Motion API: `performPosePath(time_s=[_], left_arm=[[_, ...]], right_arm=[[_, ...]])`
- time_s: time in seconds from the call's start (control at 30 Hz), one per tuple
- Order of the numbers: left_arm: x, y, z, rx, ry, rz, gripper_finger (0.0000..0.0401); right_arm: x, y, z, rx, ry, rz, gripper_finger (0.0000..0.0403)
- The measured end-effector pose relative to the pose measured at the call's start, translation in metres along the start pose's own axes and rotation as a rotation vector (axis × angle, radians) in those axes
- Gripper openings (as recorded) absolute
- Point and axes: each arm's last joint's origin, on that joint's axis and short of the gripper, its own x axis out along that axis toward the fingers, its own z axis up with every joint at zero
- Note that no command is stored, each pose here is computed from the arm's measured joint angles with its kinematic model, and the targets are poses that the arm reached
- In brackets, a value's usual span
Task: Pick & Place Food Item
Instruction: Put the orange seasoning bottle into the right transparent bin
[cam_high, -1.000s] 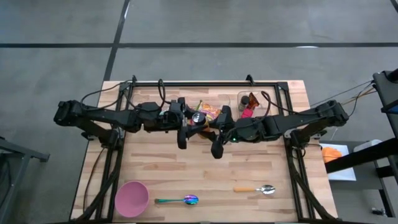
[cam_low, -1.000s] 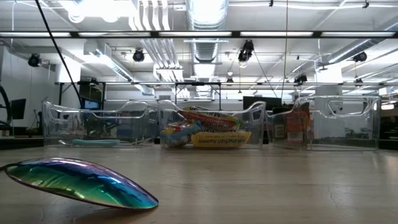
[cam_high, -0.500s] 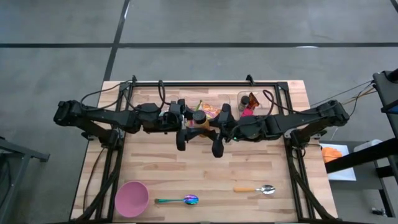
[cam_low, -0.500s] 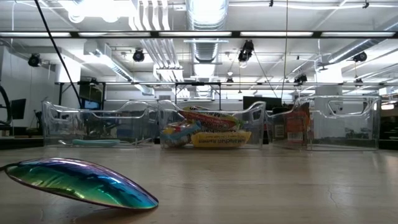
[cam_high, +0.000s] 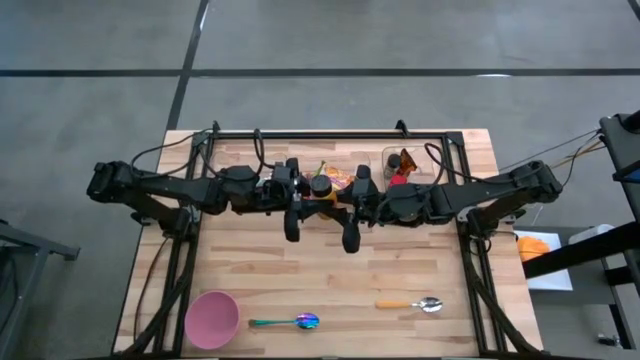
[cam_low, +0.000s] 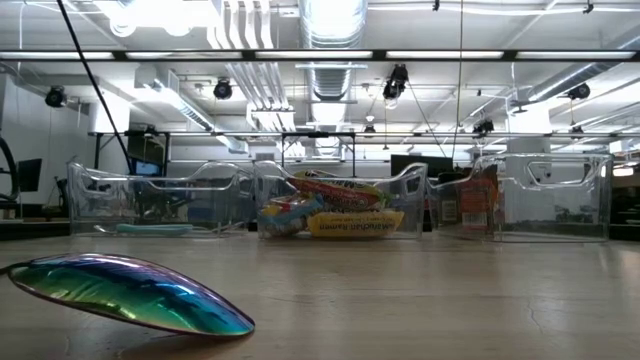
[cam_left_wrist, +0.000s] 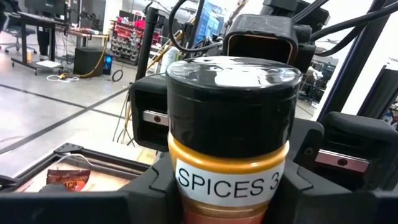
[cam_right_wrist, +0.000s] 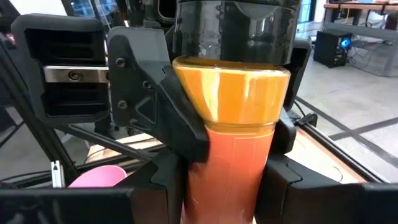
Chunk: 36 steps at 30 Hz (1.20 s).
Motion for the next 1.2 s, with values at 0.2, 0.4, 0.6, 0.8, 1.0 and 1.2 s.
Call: performPosePath(time_s=[0.2,0.4,0.6,0.8,1.0,1.2], left_arm=[[0.0,0.0,0.0,0.001,-0.003,-0.001,0.0146],[0.0,0.0,-0.001,0.004,0.007,0.0,0.0146],[0.0,0.0,-0.001,0.006,0.017,-0.002,0.0146],[-0.001,0.001,-0.002,0.012,0.027,0.003,0.0145],[-0.002,0.001,-0.001,0.014,0.028,0.01,0.0145],[-0.003,0.001,0.0,0.018,0.03,0.012,0.0145]], right_arm=[[0.0,0.001,0.0,0.001,0.0,0.007,0.0127],[0.0,0.001,-0.001,0.0,0.012,0.013,0.0136],[-0.003,0.002,-0.001,0.022,0.027,0.045,0.0219],[-0.009,0.0,0.001,0.07,0.051,0.048,0.0298],[-0.022,-0.001,0.011,0.107,0.016,0.053,0.0328],[-0.024,-0.002,0.017,0.127,-0.026,0.055,0.0329]])
